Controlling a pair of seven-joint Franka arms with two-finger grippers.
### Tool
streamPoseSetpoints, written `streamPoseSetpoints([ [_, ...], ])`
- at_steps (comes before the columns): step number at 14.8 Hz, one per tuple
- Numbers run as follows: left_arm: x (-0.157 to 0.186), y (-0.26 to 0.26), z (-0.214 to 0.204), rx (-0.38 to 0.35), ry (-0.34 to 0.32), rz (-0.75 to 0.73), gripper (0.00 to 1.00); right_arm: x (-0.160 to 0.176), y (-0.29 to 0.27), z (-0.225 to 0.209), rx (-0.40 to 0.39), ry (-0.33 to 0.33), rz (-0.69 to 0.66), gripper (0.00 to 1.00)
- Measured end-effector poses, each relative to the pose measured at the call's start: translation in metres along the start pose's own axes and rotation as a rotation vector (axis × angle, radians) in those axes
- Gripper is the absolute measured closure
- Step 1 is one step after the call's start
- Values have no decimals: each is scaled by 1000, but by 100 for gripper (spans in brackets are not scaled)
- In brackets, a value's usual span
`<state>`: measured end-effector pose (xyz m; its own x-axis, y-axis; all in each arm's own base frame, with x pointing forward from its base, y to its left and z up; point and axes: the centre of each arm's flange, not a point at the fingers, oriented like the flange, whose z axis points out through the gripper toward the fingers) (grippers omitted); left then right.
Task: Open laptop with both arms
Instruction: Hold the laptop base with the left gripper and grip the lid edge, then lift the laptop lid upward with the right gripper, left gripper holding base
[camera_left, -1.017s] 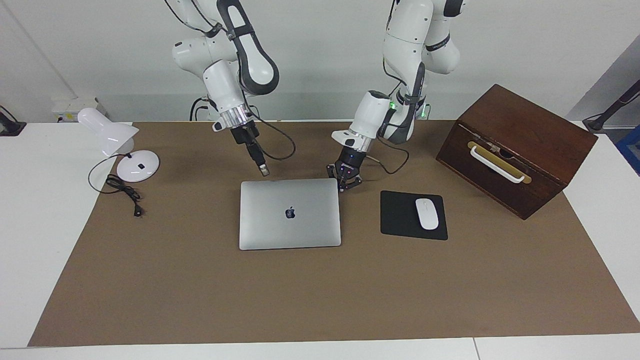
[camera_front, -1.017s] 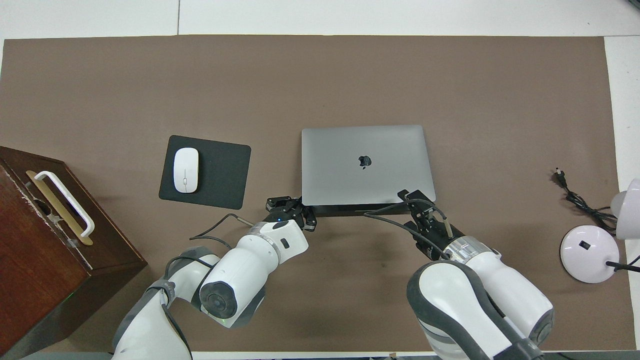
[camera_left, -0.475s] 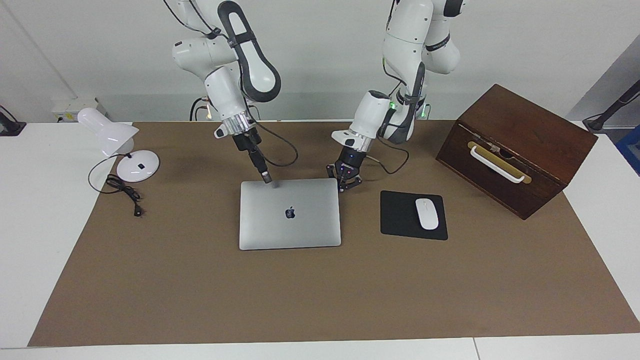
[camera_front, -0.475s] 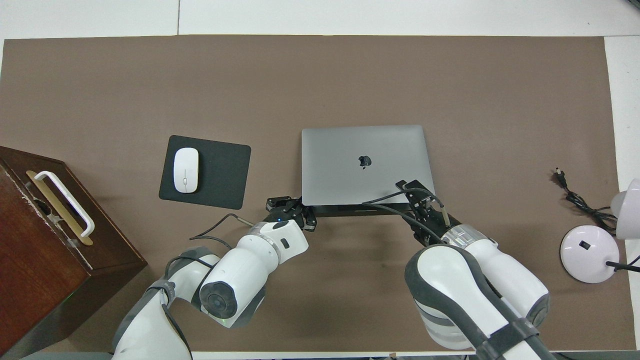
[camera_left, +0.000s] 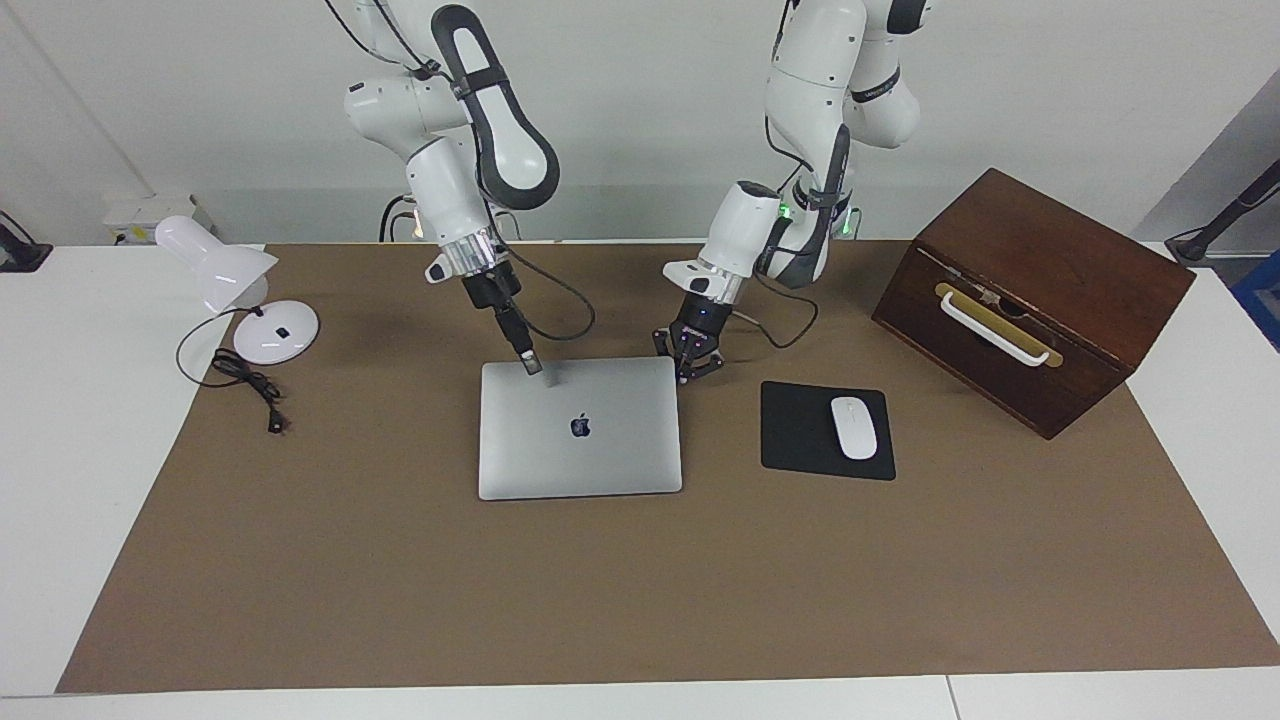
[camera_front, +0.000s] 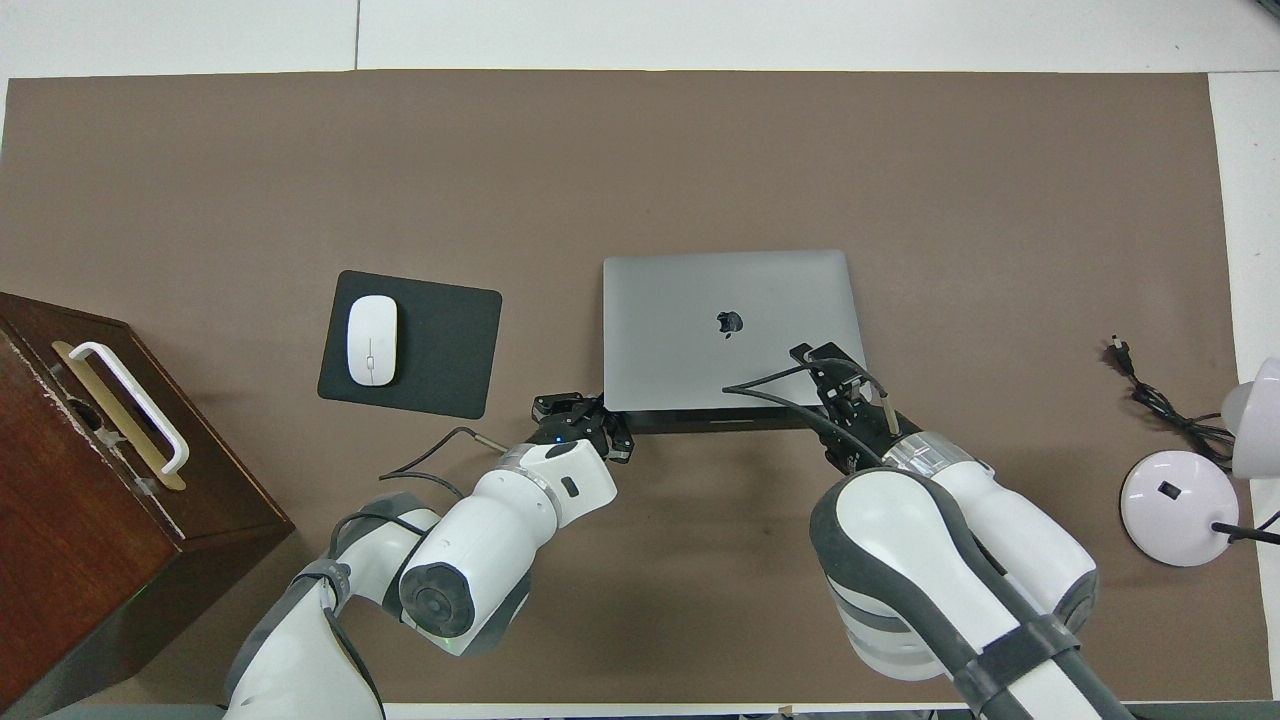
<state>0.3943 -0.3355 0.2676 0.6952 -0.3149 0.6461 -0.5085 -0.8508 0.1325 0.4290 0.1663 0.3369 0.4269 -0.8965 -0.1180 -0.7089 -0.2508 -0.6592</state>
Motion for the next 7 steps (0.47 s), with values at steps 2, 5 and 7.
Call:
streamPoseSetpoints([
  [2,0,0,0,0,0,0,99,-1,-6,2,10,-3,1,0],
  [5,0,0,0,0,0,0,99,-2,-13,6,16,-8,3,0],
  [7,0,0,0,0,0,0,99,-2,-15,8,18,-10,5,0],
])
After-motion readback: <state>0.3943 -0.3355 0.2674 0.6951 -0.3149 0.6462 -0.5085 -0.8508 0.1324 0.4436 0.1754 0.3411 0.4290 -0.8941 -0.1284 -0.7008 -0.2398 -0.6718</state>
